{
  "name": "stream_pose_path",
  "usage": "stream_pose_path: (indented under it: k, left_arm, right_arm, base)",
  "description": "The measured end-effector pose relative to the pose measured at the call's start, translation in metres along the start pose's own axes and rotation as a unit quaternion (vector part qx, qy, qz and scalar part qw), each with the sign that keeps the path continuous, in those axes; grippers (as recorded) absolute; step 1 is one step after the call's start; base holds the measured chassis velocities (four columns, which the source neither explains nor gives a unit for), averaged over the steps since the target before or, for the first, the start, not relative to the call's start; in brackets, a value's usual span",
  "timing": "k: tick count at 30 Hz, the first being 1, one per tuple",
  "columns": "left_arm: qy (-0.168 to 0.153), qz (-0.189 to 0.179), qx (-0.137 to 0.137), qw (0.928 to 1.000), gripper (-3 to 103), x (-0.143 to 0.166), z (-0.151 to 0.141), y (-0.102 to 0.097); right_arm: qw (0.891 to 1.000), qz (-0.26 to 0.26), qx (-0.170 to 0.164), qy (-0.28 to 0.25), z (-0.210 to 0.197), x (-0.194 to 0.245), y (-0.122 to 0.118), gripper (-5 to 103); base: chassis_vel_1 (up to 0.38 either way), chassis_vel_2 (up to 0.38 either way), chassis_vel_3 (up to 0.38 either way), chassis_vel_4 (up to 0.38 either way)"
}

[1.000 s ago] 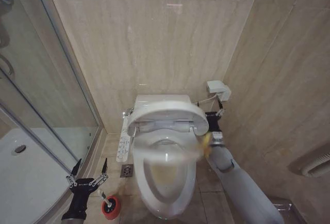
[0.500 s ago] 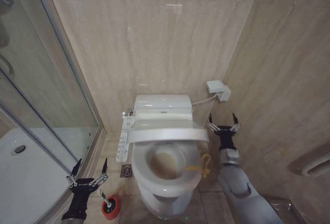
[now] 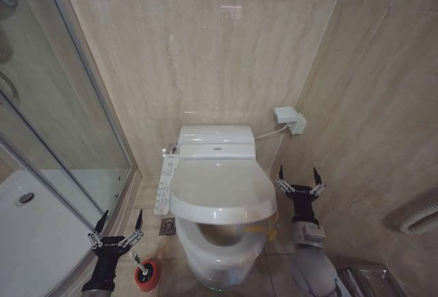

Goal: Open the toilet lid, clean the toilet bowl with a toilet brush, close the toilet lid, and flush.

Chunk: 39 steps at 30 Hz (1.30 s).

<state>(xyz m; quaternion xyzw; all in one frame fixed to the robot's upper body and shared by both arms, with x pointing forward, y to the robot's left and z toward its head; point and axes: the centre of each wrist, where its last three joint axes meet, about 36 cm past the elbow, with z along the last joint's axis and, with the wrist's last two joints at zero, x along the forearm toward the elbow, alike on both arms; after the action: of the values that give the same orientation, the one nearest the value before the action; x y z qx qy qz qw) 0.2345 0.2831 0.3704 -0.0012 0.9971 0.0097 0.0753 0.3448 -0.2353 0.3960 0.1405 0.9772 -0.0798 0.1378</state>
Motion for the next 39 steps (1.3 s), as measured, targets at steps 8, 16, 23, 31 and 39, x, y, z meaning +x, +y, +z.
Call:
stream_pose_path:
  k: [8,16,23,31,39]
  left_arm:
    - [0.0,0.0,0.0,1.0,100,0.0,0.0,0.0]
    - [0.0,0.0,0.0,1.0,100,0.0,0.0,0.0]
    - [0.0,0.0,0.0,1.0,100,0.0,0.0,0.0]
    - [0.0,0.0,0.0,1.0,100,0.0,0.0,0.0]
    - [0.0,0.0,0.0,1.0,100,0.0,0.0,0.0]
  right_arm:
    - [0.999,0.031,0.001,0.007,0.0,-0.006,-0.003,100]
    - [0.999,0.028,0.004,0.029,0.004,-0.007,-0.008,100]
    - [0.998,-0.008,0.0,0.058,0.003,-0.013,-0.019,100]
    - [0.995,-0.024,0.001,0.097,-0.005,-0.022,-0.027,100]
    - [0.991,-0.051,0.002,0.123,-0.017,-0.013,-0.03,100]
  base:
    - [0.0,0.0,0.0,0.0]
    - [0.0,0.0,0.0,0.0]
    - [0.0,0.0,0.0,0.0]
    - [0.0,0.0,0.0,0.0]
    - [0.0,0.0,0.0,0.0]
